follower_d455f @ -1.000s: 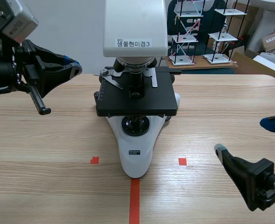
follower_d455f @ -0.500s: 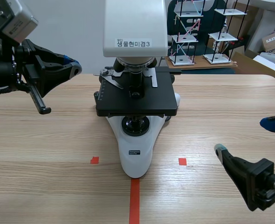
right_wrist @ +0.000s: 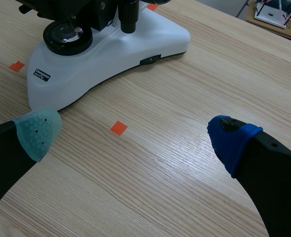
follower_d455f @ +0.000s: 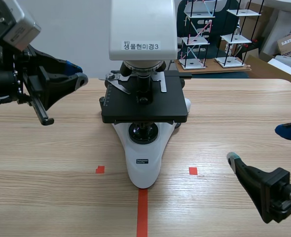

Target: Return to the home posture

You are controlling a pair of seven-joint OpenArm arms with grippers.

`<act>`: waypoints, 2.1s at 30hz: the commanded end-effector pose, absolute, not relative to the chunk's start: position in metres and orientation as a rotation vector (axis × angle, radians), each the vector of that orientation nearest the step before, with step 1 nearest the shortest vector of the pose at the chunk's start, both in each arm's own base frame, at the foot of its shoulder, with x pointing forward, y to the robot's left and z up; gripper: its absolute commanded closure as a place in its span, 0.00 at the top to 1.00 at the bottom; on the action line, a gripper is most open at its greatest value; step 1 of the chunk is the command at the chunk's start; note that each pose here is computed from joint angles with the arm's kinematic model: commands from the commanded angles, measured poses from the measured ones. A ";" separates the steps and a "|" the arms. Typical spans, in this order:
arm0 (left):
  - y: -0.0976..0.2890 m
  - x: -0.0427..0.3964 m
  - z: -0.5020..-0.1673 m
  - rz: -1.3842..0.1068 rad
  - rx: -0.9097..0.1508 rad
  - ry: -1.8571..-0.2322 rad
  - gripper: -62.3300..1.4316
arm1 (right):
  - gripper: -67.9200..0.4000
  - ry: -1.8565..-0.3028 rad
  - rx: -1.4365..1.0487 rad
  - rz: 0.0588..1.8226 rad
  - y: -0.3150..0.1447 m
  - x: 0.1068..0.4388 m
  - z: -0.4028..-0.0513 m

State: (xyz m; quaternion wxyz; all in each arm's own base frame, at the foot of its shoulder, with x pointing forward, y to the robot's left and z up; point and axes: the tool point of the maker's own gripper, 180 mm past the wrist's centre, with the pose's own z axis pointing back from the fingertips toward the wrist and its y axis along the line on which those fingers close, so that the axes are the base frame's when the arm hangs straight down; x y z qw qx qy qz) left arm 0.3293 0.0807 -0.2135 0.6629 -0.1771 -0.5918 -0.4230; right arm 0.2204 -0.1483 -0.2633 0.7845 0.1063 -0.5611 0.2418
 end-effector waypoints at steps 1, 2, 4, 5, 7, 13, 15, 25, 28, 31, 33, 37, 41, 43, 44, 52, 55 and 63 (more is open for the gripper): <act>0.084 0.327 -0.210 -0.934 -0.405 -1.356 0.33 | 0.98 -1.235 0.231 0.533 -0.147 0.223 -0.255; 0.086 0.326 -0.212 -0.924 -0.403 -1.350 0.36 | 0.98 -1.235 0.231 0.533 -0.147 0.223 -0.255; 0.093 0.322 -0.216 -0.899 -0.399 -1.342 0.38 | 0.98 -1.235 0.231 0.533 -0.147 0.223 -0.255; 0.096 0.321 -0.217 -0.885 -0.398 -1.340 0.38 | 0.98 -1.235 0.231 0.533 -0.147 0.223 -0.255; 0.103 0.317 -0.219 -0.859 -0.391 -1.338 0.38 | 0.98 -1.235 0.231 0.533 -0.147 0.223 -0.255; 0.118 0.299 -0.204 -0.772 -0.392 -1.412 0.54 | 0.98 -1.235 0.231 0.533 -0.147 0.223 -0.255; 0.121 0.292 -0.199 -0.731 -0.392 -1.437 0.63 | 0.98 -1.235 0.231 0.533 -0.147 0.223 -0.255; 0.144 0.254 -0.193 -0.485 -0.349 -1.531 0.90 | 0.98 -1.235 0.231 0.533 -0.147 0.223 -0.255; 0.148 0.243 -0.198 -0.471 -0.286 -1.535 0.98 | 0.98 -1.235 0.231 0.533 -0.147 0.223 -0.255; 0.148 0.231 -0.201 -0.455 -0.251 -1.543 1.00 | 0.98 -1.235 0.231 0.533 -0.147 0.223 -0.255; 0.148 0.224 -0.202 -0.432 -0.246 -1.551 1.00 | 0.98 -1.235 0.231 0.533 -0.147 0.223 -0.255; 0.144 0.210 -0.206 -0.407 -0.245 -1.545 1.00 | 0.98 -1.235 0.231 0.533 -0.147 0.223 -0.255; 0.143 0.200 -0.210 -0.374 -0.250 -1.524 1.00 | 0.98 -1.235 0.231 0.533 -0.147 0.223 -0.255; 0.143 0.194 -0.211 -0.360 -0.255 -1.525 1.00 | 0.98 -1.235 0.231 0.533 -0.147 0.223 -0.255; 0.143 0.191 -0.212 -0.356 -0.260 -1.520 1.00 | 0.98 -1.235 0.231 0.533 -0.147 0.223 -0.255; 0.142 0.175 -0.217 -0.338 -0.281 -1.494 1.00 | 0.98 -1.235 0.231 0.533 -0.147 0.223 -0.255; 0.142 0.171 -0.220 -0.335 -0.284 -1.474 1.00 | 0.98 -1.235 0.231 0.533 -0.147 0.223 -0.255; 0.141 0.165 -0.222 -0.346 -0.286 -1.467 1.00 | 0.98 -1.235 0.231 0.533 -0.147 0.223 -0.255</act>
